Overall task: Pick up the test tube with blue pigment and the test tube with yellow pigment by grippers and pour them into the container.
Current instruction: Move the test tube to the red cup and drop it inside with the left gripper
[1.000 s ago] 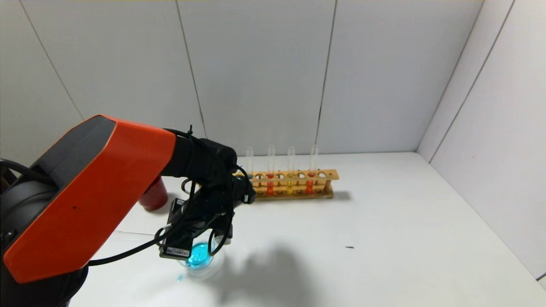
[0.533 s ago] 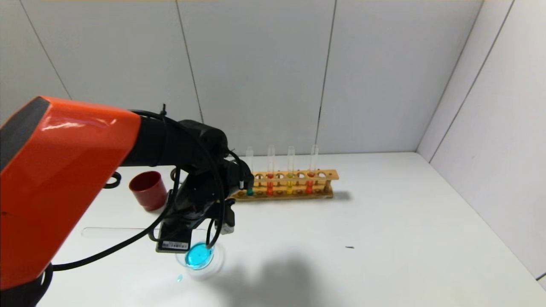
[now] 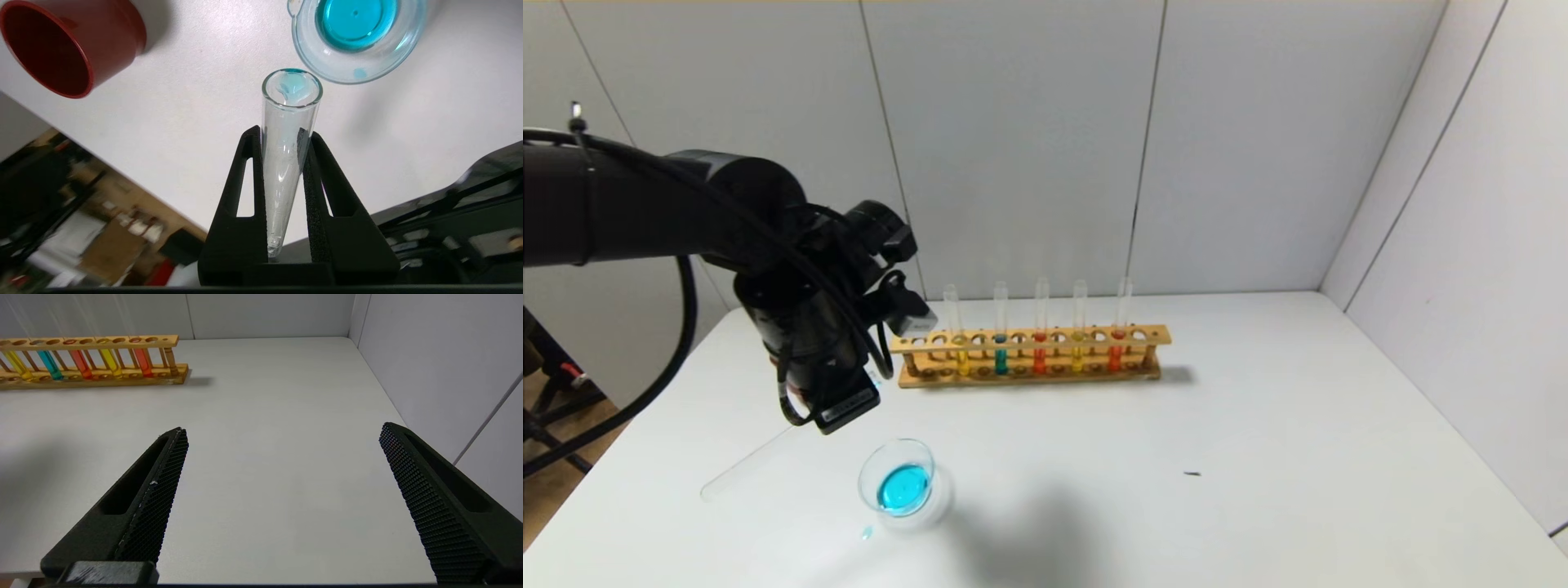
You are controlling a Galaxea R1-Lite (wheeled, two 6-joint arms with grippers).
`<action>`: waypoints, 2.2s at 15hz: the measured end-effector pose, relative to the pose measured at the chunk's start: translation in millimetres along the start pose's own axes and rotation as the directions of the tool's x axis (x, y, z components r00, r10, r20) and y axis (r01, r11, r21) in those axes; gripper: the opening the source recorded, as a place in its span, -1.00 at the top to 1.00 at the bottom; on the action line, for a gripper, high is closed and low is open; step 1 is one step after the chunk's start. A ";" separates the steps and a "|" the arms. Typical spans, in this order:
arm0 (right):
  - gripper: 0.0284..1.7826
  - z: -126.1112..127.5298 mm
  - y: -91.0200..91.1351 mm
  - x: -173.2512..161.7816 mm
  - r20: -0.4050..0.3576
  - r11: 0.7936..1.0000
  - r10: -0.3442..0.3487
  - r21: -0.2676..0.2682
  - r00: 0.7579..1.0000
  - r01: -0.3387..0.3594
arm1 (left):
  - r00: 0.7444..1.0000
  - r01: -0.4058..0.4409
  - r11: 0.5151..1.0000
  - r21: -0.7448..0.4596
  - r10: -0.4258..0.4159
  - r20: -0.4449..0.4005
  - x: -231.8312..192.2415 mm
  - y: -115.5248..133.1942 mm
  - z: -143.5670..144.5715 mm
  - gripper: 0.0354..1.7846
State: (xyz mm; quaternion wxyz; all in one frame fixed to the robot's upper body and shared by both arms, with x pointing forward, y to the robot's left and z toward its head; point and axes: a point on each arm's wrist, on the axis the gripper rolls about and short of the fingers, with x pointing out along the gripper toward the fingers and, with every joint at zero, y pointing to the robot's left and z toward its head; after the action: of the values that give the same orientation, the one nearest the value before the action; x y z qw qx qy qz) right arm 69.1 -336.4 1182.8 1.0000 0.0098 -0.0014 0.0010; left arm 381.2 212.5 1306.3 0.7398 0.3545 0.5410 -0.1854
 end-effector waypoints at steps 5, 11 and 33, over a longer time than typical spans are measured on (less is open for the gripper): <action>-0.92 0.0 0.0 0.0 0.000 1.000 0.000 0.000 1.000 0.000 | 0.929 -0.044 0.948 -0.314 0.154 0.336 5.4 39.6 -50.7 0.67; -0.92 0.0 0.0 0.0 0.000 1.000 0.000 0.000 1.000 0.000 | 0.686 -0.057 0.776 -0.628 0.488 0.540 -21.8 110.9 -60.8 0.67; -0.92 0.0 0.0 0.0 0.000 1.000 0.000 0.000 1.000 0.000 | 0.728 0.160 0.483 -0.861 0.531 0.433 57.2 172.6 -54.1 0.67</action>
State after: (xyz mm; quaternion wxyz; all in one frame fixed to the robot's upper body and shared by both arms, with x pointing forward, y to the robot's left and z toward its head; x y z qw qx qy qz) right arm 69.1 -336.5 1182.8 0.9999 0.0100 -0.0014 0.0009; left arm 478.3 375.4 1300.1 0.9683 -0.0882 0.2175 0.0851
